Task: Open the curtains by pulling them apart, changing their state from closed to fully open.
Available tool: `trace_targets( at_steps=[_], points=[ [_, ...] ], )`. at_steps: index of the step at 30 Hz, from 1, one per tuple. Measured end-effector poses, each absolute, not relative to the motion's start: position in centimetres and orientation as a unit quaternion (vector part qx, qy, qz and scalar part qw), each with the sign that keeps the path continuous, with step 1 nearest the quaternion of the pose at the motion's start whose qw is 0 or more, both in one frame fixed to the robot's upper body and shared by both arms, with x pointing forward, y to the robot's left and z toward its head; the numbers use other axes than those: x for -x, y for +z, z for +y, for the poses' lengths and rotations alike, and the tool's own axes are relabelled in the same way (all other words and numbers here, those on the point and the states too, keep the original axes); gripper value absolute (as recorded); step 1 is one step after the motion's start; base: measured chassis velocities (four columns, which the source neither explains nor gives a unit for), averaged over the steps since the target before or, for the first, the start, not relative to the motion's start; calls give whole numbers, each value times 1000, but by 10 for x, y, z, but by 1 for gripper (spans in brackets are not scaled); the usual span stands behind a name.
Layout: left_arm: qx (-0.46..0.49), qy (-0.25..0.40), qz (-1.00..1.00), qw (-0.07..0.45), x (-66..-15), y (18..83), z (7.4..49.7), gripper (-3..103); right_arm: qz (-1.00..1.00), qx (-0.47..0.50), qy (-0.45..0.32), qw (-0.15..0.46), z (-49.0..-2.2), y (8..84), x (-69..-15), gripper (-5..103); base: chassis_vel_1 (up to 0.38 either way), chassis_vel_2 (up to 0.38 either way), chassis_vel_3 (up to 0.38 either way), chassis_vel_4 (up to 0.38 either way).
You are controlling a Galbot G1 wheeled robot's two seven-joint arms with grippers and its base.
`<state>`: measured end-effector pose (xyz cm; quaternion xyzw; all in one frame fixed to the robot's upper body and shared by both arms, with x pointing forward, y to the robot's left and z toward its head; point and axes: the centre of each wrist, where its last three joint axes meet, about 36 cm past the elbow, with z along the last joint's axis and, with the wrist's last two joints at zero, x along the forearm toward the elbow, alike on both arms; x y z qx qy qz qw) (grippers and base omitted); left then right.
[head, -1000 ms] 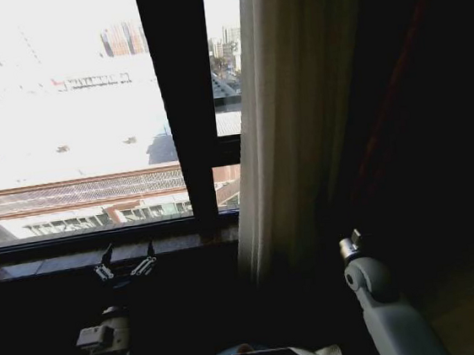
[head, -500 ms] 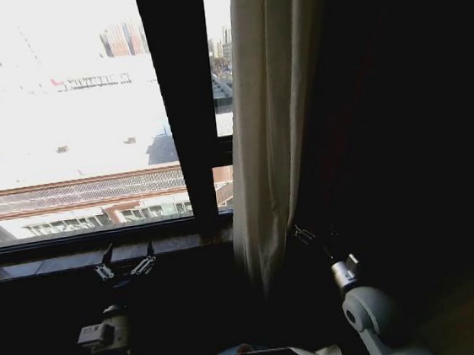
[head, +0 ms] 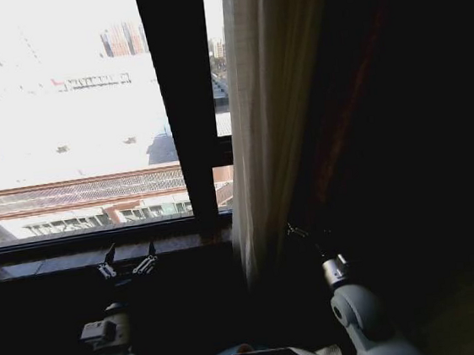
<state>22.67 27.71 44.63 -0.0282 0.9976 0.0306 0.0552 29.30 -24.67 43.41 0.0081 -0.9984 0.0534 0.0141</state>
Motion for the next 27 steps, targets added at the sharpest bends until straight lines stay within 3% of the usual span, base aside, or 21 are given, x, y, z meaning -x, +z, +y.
trace_targets(
  at_steps=[14, 27],
  points=[
    [28, 30, 998, 54, -227, 444, 278, 100, -997, -6, 72, 7, -246, 428, -297, 100, 23, 27, -22, -28],
    [28, 31, 998, 54, -227, 444, 277, 100, -997, -6, 72, 5, -246, 429, -298, 100, 242, 230, -229, -246]
  ],
)
